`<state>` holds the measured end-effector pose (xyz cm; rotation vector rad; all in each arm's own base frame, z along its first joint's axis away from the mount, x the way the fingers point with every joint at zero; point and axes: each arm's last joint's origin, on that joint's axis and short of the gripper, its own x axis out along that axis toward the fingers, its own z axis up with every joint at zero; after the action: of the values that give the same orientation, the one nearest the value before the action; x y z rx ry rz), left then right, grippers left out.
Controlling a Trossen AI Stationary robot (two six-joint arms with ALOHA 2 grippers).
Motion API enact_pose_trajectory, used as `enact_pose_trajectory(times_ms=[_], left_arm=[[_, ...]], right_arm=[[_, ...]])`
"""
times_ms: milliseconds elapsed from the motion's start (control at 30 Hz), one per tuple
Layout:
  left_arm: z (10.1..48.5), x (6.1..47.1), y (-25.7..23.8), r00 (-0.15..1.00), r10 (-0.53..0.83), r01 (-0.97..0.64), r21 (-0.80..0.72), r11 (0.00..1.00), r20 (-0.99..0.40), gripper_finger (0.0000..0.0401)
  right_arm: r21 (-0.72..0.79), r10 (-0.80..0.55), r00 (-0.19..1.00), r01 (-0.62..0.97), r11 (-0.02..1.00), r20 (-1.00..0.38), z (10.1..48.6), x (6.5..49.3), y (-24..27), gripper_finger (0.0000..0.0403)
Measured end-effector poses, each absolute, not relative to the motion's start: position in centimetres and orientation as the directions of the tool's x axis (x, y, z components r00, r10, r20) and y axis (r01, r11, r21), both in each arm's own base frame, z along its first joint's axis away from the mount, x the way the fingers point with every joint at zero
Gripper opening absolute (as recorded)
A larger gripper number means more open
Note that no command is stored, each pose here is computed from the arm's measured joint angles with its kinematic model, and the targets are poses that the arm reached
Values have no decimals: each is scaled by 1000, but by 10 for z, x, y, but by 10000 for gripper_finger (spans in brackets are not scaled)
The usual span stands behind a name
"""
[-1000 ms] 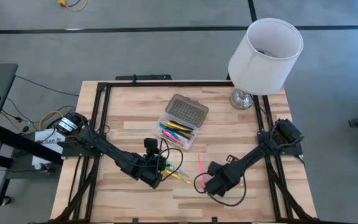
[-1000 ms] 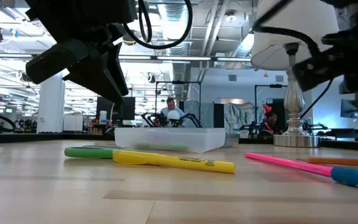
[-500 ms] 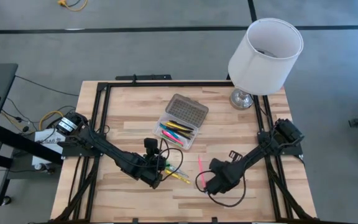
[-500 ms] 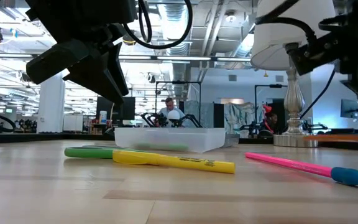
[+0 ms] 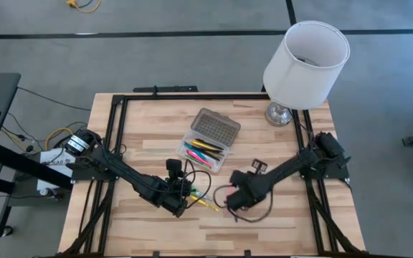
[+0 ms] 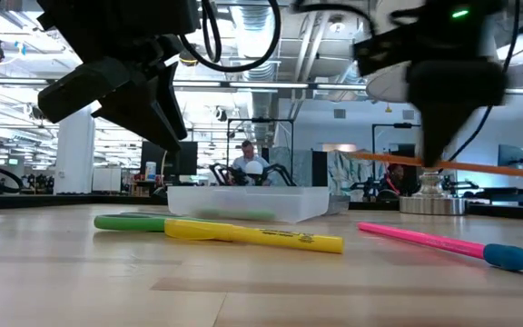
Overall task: Pick & place school supplies into a supply box
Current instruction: Put the orange supply into the gray supply box
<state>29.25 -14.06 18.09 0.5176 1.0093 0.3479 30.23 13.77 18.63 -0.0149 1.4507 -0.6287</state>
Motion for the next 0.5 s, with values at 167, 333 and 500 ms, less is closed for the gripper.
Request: enact_pose_trajectory(times_ms=[167,333,500], left_arm=[[179,286,-141,453,518,-62,554,830,-725,132],[179,266,-142,367,590,-136,586,799,-719,132],[175,240,-149,346,690,-200,668,716,-636,132]], right_arm=[[-348,-393,53,366,863,-918,189,328,105,5],[-300,-364,134,347,888,-922,189,351,69,6],[-255,-329,181,340,905,-927,189,365,35,5]])
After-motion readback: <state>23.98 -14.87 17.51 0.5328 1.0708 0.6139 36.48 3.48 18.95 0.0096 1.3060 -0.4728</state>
